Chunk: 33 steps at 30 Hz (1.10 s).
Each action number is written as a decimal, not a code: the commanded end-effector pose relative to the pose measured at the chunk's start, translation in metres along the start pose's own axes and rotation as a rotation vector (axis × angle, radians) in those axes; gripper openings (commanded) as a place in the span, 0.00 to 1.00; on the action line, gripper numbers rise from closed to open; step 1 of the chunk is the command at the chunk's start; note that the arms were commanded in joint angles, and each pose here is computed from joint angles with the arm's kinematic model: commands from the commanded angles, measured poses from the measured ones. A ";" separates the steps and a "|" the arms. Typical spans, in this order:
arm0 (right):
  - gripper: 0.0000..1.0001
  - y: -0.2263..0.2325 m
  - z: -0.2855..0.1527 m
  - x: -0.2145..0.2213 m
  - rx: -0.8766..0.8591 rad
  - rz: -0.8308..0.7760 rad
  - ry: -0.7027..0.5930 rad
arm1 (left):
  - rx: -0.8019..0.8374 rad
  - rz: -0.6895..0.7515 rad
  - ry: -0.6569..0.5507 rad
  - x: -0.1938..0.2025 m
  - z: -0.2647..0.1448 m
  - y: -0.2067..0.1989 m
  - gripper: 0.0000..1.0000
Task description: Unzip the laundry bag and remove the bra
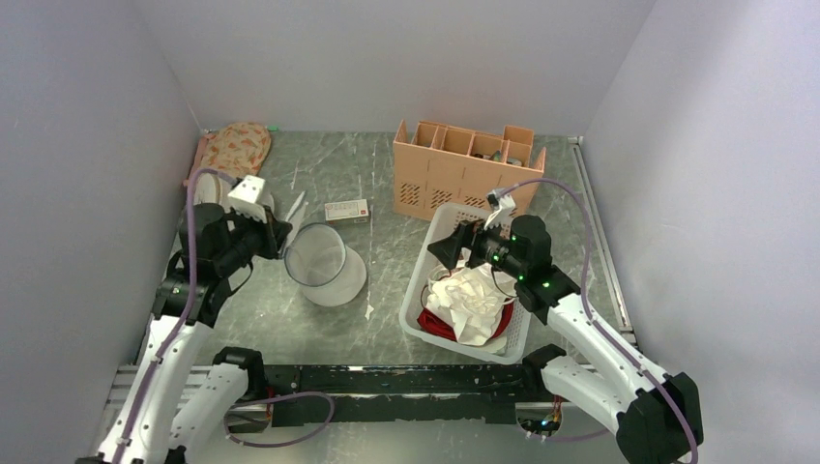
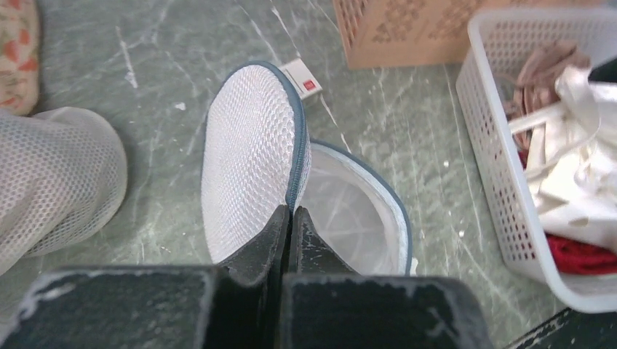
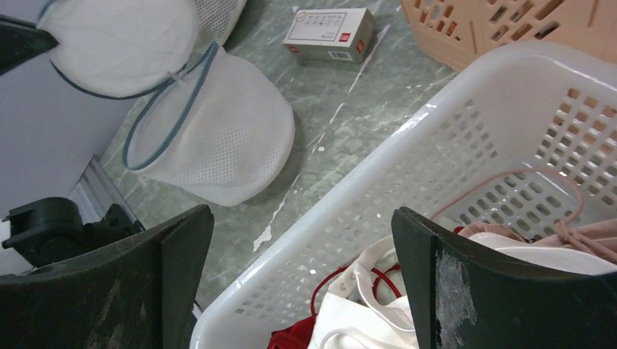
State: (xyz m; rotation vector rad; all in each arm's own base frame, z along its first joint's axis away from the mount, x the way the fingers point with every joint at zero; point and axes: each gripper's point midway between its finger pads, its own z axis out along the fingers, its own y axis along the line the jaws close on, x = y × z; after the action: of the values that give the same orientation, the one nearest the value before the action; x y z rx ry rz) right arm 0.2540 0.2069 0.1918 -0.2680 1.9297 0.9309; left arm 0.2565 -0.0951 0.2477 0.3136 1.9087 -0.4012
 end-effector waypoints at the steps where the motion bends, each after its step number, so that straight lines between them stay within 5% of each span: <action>1: 0.94 0.017 0.004 -0.015 -0.053 -0.006 -0.039 | -0.034 0.130 0.084 0.015 0.006 -0.006 0.07; 13: 0.95 0.004 0.000 -0.015 0.024 -0.039 -0.043 | 0.116 0.355 0.441 0.101 0.044 -0.087 0.07; 22: 0.95 -0.003 -0.010 -0.015 0.067 -0.073 -0.055 | 0.028 0.331 0.672 0.157 0.082 -0.083 0.07; 33: 0.96 -0.010 -0.019 -0.012 0.110 -0.105 -0.061 | 0.026 0.096 0.748 0.192 0.092 -0.081 0.09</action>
State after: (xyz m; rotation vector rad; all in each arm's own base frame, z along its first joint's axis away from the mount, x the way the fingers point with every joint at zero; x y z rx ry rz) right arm 0.2526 0.1891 0.1983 -0.2571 1.8997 0.7925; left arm 0.2335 -0.1946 0.0580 0.7542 2.5550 -0.1556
